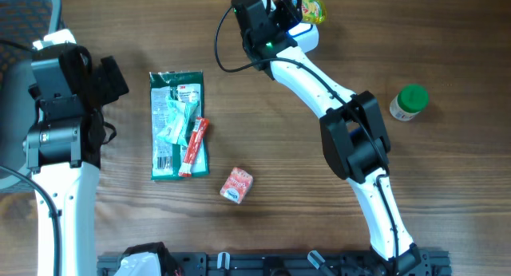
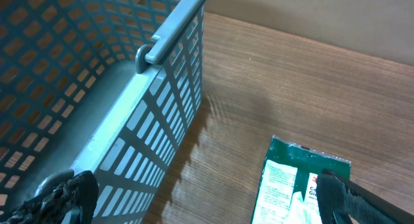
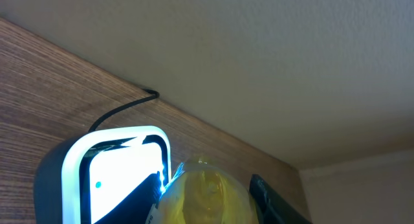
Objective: Scan the item barcode
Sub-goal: 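Hold the Vim bottle under the white scanner with the right gripper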
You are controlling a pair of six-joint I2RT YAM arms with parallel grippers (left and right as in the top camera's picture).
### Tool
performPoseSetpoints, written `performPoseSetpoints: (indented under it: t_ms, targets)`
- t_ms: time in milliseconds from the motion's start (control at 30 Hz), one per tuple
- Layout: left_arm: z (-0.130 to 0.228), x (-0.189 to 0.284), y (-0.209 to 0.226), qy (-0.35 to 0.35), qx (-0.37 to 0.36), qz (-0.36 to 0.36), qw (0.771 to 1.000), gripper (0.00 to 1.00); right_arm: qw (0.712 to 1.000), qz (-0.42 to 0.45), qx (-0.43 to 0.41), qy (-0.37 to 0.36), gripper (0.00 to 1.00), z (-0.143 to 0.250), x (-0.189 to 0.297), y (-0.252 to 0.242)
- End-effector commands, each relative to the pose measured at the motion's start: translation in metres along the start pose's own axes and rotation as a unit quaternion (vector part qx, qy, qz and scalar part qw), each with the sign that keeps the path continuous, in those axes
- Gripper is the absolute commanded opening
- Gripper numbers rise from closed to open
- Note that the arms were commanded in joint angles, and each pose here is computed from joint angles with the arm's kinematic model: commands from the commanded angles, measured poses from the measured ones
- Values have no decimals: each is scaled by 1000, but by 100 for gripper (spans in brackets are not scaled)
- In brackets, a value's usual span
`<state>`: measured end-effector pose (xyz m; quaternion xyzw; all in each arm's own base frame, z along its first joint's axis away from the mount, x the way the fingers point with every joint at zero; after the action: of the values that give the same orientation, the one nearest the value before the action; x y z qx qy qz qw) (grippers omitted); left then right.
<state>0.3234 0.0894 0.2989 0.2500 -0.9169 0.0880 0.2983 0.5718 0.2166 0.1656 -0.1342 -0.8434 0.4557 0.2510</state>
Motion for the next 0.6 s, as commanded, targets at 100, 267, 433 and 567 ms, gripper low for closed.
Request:
performPoseSetpoints:
  t_ms: [100, 267, 433, 567]
  targets:
    - [-2, 0, 1, -2, 2, 1, 1000, 100, 999, 30, -27, 4, 4, -7, 8, -24]
    - [-2, 0, 1, -2, 2, 1, 1000, 100, 998, 27, -61, 8, 4, -11, 37, -77]
    - [-2, 0, 1, -2, 2, 1, 1000, 100, 985, -91, -140, 33, 4, 12, 75, -111]
    - [-2, 0, 1, -2, 2, 1, 1000, 100, 944, -251, -184, 108, 6, 55, 102, -114]
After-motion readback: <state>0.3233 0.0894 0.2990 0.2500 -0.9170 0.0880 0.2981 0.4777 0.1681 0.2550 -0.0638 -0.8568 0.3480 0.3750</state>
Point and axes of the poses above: each gripper's point midway between its finger pads, its own x axis back along the fingers, its own y axis along the line the jaws close on, z = x × y, the point moved 3 cm from there along x, back along the fingers, and after that the axes turned 7 degrees about x, right-handed, at the moved point
